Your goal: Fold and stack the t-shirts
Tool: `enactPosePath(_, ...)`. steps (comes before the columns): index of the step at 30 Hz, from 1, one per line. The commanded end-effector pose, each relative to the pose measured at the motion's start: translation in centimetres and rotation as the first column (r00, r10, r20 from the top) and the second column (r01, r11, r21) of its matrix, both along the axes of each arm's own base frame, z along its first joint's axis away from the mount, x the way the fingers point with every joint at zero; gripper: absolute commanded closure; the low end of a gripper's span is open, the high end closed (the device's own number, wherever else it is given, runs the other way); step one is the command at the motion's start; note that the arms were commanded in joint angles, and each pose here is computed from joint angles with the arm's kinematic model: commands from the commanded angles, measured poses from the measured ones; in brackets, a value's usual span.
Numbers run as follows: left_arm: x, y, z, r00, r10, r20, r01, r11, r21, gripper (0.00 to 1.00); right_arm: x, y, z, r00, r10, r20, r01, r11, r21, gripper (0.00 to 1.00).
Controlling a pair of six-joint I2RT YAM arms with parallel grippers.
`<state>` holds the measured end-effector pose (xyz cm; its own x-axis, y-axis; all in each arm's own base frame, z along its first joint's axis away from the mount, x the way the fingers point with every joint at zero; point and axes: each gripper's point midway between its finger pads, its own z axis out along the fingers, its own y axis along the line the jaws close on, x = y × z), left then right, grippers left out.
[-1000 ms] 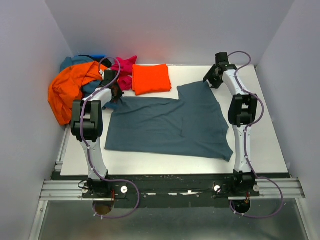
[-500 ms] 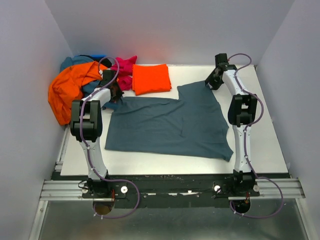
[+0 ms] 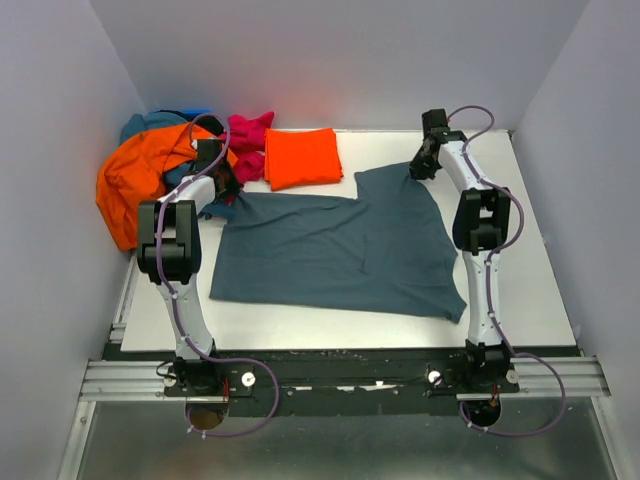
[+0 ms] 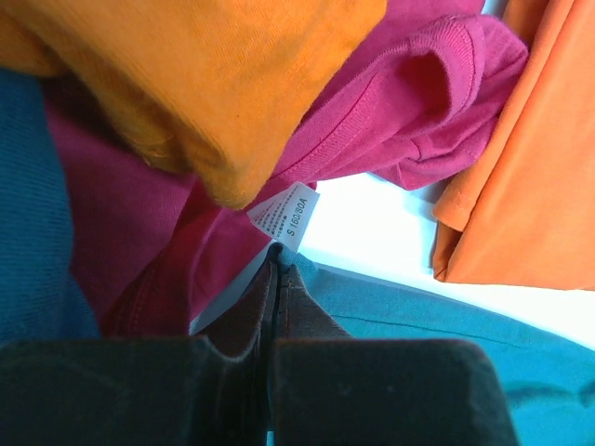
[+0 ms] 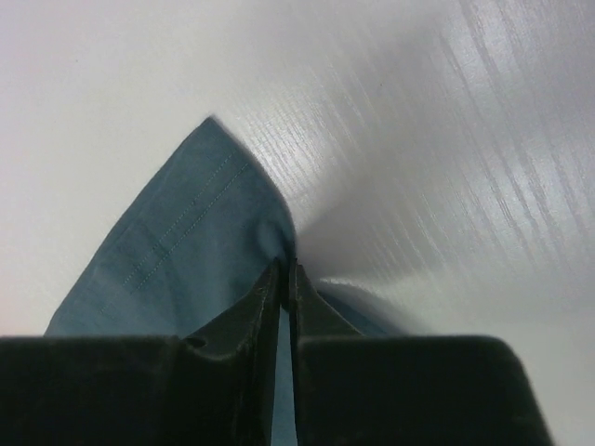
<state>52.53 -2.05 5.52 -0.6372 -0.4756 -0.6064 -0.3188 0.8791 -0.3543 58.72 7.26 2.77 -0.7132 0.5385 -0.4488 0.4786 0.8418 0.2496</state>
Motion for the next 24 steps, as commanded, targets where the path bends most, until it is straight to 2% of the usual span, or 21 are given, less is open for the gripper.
enactPosePath(1,0.3,0.0,1.6,0.999,-0.003,0.041,0.004,1.0,-0.015,1.0,-0.9,-0.5,0.4,0.999,0.035,-0.018,-0.036,0.996,-0.076,0.94)
enactPosePath(2,0.3,0.0,1.6,0.999,-0.003,0.044,0.004,1.0,-0.015,1.0,-0.7,-0.5,0.8,0.999,0.039,-0.005,-0.04,0.996,-0.081,0.99)
enactPosePath(11,0.4,0.1,2.7,0.997,0.005,0.073,-0.004,1.0,-0.004,1.0,-0.6,-1.1,5.9,0.989,0.095,0.11,-0.08,0.988,-0.128,0.99)
enactPosePath(15,1.0,0.1,3.2,0.996,0.002,0.089,-0.002,1.0,0.005,1.0,-1.7,-1.6,6.7,0.987,0.117,0.113,-0.098,0.983,-0.156,0.99)
enactPosePath(24,1.5,0.3,3.2,0.996,0.003,0.084,-0.005,1.0,0.022,1.0,-3.6,-0.9,8.7,0.977,0.165,0.133,-0.148,0.981,-0.126,0.99)
